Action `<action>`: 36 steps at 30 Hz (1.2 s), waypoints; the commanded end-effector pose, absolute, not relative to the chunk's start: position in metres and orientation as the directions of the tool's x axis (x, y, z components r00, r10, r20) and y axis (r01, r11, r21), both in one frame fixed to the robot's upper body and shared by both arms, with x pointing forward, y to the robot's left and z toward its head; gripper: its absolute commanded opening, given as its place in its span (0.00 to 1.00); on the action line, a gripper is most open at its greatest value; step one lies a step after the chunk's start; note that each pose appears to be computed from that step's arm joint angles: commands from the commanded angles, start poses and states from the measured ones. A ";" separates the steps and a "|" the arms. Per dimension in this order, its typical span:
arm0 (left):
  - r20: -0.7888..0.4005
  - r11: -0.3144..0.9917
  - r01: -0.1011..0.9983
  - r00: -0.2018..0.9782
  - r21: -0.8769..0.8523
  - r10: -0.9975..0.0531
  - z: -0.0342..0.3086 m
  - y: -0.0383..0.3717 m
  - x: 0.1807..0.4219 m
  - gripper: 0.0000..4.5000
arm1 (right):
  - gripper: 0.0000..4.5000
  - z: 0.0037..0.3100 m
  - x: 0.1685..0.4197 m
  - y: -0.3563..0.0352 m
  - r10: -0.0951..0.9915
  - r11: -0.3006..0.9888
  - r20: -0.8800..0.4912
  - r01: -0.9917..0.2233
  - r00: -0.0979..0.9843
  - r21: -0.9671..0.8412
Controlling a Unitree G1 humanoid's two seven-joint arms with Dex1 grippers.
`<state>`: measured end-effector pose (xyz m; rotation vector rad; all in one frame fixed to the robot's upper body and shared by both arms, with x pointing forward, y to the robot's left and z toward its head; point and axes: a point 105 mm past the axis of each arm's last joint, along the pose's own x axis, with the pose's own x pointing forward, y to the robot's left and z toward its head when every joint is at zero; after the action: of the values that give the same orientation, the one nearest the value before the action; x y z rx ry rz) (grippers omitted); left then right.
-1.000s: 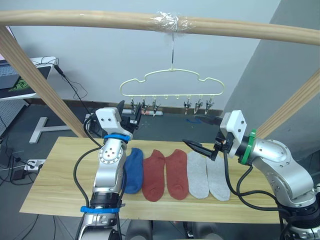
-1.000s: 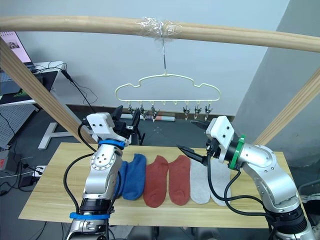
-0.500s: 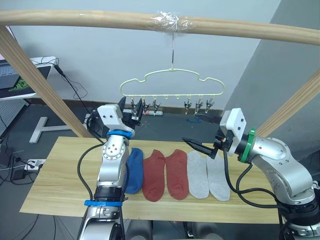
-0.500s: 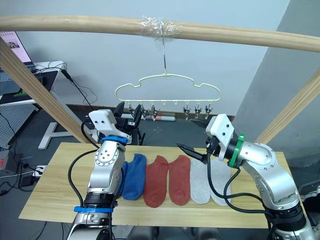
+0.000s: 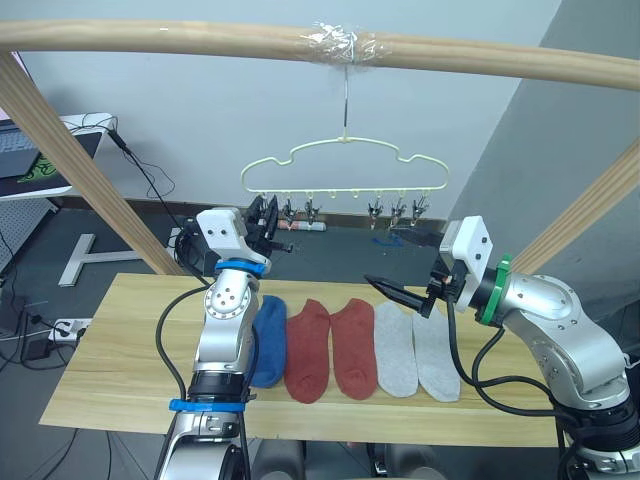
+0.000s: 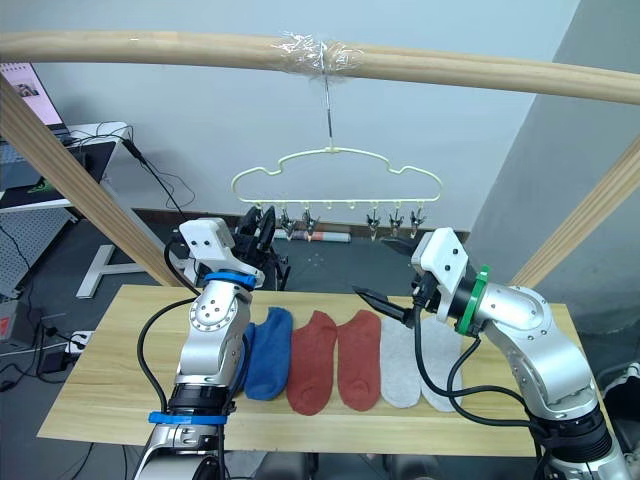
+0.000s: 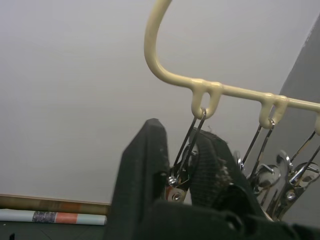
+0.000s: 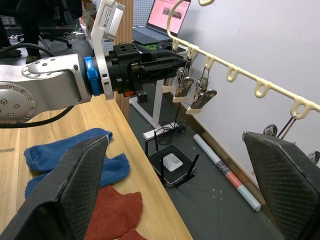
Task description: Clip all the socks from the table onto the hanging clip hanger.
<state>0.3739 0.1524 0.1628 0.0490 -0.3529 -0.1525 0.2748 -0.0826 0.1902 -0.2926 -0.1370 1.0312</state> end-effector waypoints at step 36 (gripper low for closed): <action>0.328 0.966 0.196 0.913 0.170 -0.243 0.177 0.163 0.363 0.03 | 0.89 -0.029 0.311 -0.185 0.170 0.983 -0.429 -0.183 0.887 0.009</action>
<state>0.3671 0.1601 0.1663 0.1271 -0.3178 -0.2358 0.3123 -0.1774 -0.0246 -0.0519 0.4233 0.2196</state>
